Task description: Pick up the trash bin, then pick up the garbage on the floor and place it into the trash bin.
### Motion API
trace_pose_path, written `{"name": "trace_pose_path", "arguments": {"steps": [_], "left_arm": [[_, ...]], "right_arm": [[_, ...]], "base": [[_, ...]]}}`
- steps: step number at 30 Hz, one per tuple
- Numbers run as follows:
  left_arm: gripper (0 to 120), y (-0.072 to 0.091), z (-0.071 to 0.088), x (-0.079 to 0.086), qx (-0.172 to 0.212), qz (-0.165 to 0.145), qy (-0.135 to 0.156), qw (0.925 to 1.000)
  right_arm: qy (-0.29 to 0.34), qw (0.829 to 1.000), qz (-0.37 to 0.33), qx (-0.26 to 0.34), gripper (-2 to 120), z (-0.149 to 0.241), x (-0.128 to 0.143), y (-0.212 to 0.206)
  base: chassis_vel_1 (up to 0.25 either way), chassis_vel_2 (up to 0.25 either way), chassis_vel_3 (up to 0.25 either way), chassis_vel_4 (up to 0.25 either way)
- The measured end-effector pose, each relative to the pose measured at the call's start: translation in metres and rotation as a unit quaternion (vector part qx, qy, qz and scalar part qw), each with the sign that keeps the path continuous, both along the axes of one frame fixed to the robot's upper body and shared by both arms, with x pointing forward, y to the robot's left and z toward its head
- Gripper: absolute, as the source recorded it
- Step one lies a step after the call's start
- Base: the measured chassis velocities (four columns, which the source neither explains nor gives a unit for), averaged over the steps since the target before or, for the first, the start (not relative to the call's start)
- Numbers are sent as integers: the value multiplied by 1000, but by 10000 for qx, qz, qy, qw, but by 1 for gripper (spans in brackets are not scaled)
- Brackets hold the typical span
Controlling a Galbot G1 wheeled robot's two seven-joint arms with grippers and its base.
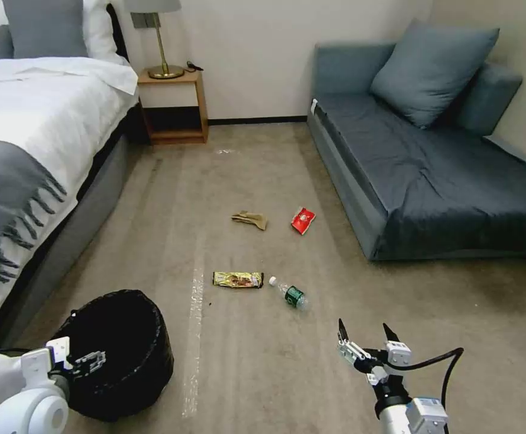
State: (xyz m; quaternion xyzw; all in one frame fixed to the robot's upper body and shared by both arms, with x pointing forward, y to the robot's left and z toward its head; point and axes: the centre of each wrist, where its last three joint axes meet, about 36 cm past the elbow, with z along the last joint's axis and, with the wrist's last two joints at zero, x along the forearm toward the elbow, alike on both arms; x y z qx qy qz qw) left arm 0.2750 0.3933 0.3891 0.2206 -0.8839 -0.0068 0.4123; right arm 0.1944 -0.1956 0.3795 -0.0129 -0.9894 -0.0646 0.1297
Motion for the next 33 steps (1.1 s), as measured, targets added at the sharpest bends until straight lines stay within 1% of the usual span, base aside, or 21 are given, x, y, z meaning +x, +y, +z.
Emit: {"name": "trace_pose_path", "arguments": {"steps": [4,8,10,12,13,14,16,17,21,22,24,25,26,30,31,33], "left_arm": [[99,-3,-4,1,3,23,22,10000],[86,-6,-8,2,-38,17,37,10000],[86,-6,-8,2,-41,13,41,10000],[79,-7,-11,1,-60,-6,65,10000],[79,-7,-11,1,-60,-6,65,10000],[75,-8,-13,0,-87,-4,54,9999],[71,-10,-14,-1,-111,28,-31,9999],[71,-10,-14,-1,-111,28,-31,9999],[69,-11,-16,-2,-162,98,-208,9996],[69,-11,-16,-2,-162,98,-208,9996],[67,-13,-17,-3,-155,156,-321,9992],[63,-15,-17,-4,-168,201,-454,9986],[63,-15,-17,-4,-168,201,-454,9986],[51,-27,-13,-6,-221,186,-756,9967],[51,-27,-13,-6,-221,186,-756,9967],[43,-35,-9,-8,-208,139,-906,9956]], "right_arm": [[13,10000,-12,-17,100,0,-1,-1],[12,10000,-20,-44,100,0,-2,-2],[9,10000,-20,-45,100,0,-2,-2],[-4,10000,-19,-56,100,2,-1,-3],[-4,10000,-19,-56,100,2,-1,-3],[-6,10000,-14,-65,100,2,-1,-4],[2,10000,-5,-73,100,3,-1,-4],[2,10000,-5,-73,100,3,-1,-4],[8,10000,19,-79,100,3,0,-5],[8,10000,19,-79,100,3,0,-5],[15,10000,25,-78,100,3,0,-6],[18,10000,29,-79,100,3,0,-7],[18,10000,29,-79,100,3,0,-7],[25,10000,22,-38,100,3,2,-9],[25,10000,22,-38,100,3,2,-9],[29,10000,13,27,100,3,3,-9]], "base": [[0,0,0,0],[0,0,0,0],[0,0,0,0],[0,0,0,0],[0,0,0,0],[0,0,0,0],[0,0,0,0],[0,0,0,0],[0,0,0,0],[0,0,0,0],[0,0,0,0],[0,0,0,0],[0,0,0,0],[0,0,0,0],[0,0,0,0],[0,0,0,0]]}}
